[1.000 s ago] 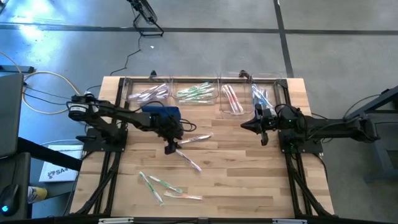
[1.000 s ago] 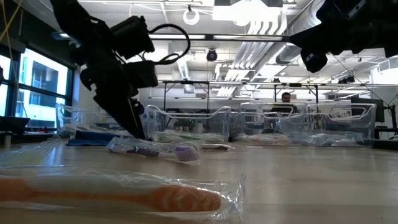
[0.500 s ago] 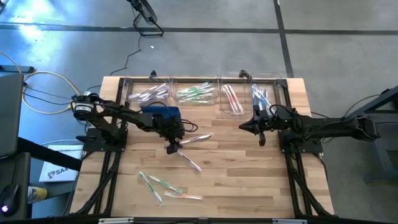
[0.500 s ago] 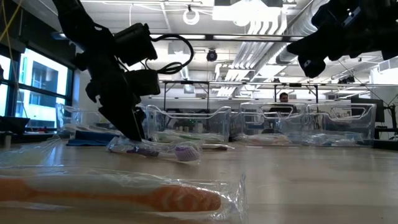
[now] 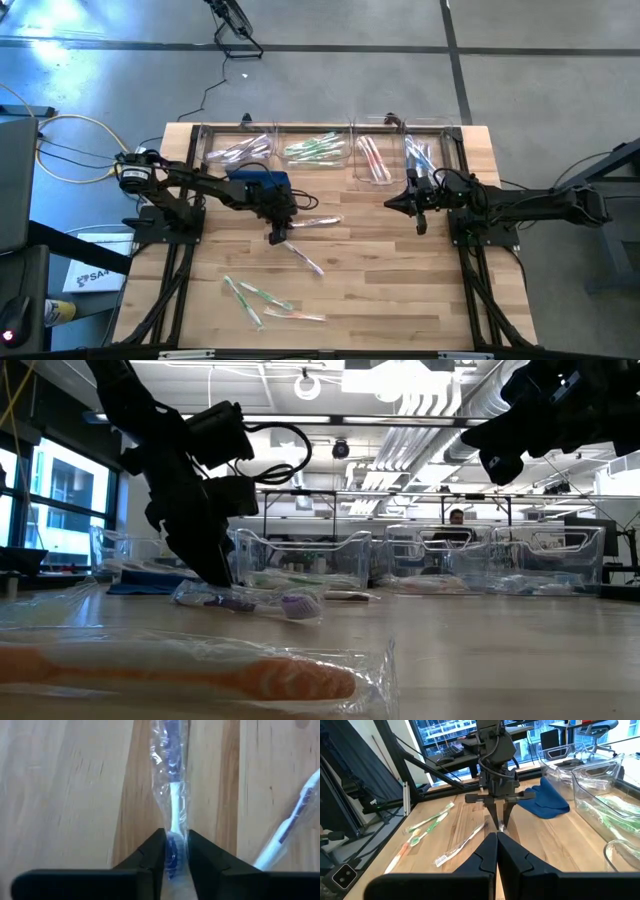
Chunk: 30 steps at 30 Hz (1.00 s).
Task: Pick & Place Toothbrushes
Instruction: Put the violet toothbrush into the left transparent bin
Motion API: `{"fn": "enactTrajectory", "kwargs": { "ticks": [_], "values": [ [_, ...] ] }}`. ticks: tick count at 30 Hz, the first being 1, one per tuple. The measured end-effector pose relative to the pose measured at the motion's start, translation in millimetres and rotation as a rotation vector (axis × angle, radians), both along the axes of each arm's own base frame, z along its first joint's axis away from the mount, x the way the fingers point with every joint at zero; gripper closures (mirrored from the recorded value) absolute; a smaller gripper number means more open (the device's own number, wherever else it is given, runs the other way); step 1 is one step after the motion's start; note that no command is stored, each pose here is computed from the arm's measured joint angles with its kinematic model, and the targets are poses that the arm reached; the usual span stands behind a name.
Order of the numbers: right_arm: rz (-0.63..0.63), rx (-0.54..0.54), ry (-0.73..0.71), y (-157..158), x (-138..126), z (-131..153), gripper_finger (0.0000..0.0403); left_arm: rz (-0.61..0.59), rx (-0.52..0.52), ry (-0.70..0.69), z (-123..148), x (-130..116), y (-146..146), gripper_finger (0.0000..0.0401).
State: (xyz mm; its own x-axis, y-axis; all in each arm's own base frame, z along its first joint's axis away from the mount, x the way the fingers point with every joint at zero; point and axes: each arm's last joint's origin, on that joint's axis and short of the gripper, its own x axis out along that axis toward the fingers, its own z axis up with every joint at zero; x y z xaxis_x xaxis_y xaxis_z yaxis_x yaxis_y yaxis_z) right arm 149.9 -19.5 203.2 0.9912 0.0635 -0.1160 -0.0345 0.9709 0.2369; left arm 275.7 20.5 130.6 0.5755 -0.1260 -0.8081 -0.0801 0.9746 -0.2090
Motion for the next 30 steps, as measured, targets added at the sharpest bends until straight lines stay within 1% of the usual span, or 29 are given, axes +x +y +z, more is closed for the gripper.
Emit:
{"fn": "enactTrajectory", "kwargs": {
  "ticks": [3, 6, 10, 14, 17, 20, 22, 25, 27, 30],
  "values": [
    [0.000, 0.000, 0.000, 0.0, 0.0, 0.0, 0.0401, -0.002, -0.005, -0.001, 0.0, -0.1, -0.2, 0.0352],
    [0.001, 0.001, 0.000, 0.0, 0.0, 0.0, 0.0401, -0.016, -0.024, -0.009, 0.6, 0.6, -1.4, 0.0366],
    [0.001, 0.001, 0.000, 0.0, 0.0, 0.0, 0.0401, -0.027, -0.034, -0.045, 2.1, 2.9, -1.6, 0.0373],
    [0.001, 0.004, 0.000, 0.0, 0.0, 0.0, 0.0401, -0.052, -0.008, -0.073, 10.1, 7.4, -1.0, 0.0374],
    [-0.001, 0.020, 0.001, 0.0, 0.0, 0.0, 0.0401, -0.081, 0.041, -0.105, 26.1, 10.4, -0.1, 0.0375],
    [-0.003, 0.030, -0.001, 0.0, 0.0, 0.3, 0.0401, -0.092, 0.121, -0.091, 43.9, 9.1, 1.4, 0.0375],
    [-0.003, 0.029, -0.002, 0.0, 0.0, 0.5, 0.0401, -0.099, 0.182, -0.097, 62.1, 8.8, 2.7, 0.0375],
    [-0.005, 0.028, -0.008, -0.1, 0.1, 1.1, 0.0401, -0.111, 0.268, -0.051, 89.4, 2.8, 4.2, 0.0375],
    [-0.005, 0.027, -0.018, -0.1, 0.2, 2.2, 0.0401, -0.107, 0.327, 0.006, 106.6, -5.6, 5.2, 0.0375],
    [-0.003, 0.025, -0.026, 0.0, 0.3, 2.9, 0.0401, -0.066, 0.428, 0.063, 139.4, -17.6, 7.4, 0.0376]
  ]
}}
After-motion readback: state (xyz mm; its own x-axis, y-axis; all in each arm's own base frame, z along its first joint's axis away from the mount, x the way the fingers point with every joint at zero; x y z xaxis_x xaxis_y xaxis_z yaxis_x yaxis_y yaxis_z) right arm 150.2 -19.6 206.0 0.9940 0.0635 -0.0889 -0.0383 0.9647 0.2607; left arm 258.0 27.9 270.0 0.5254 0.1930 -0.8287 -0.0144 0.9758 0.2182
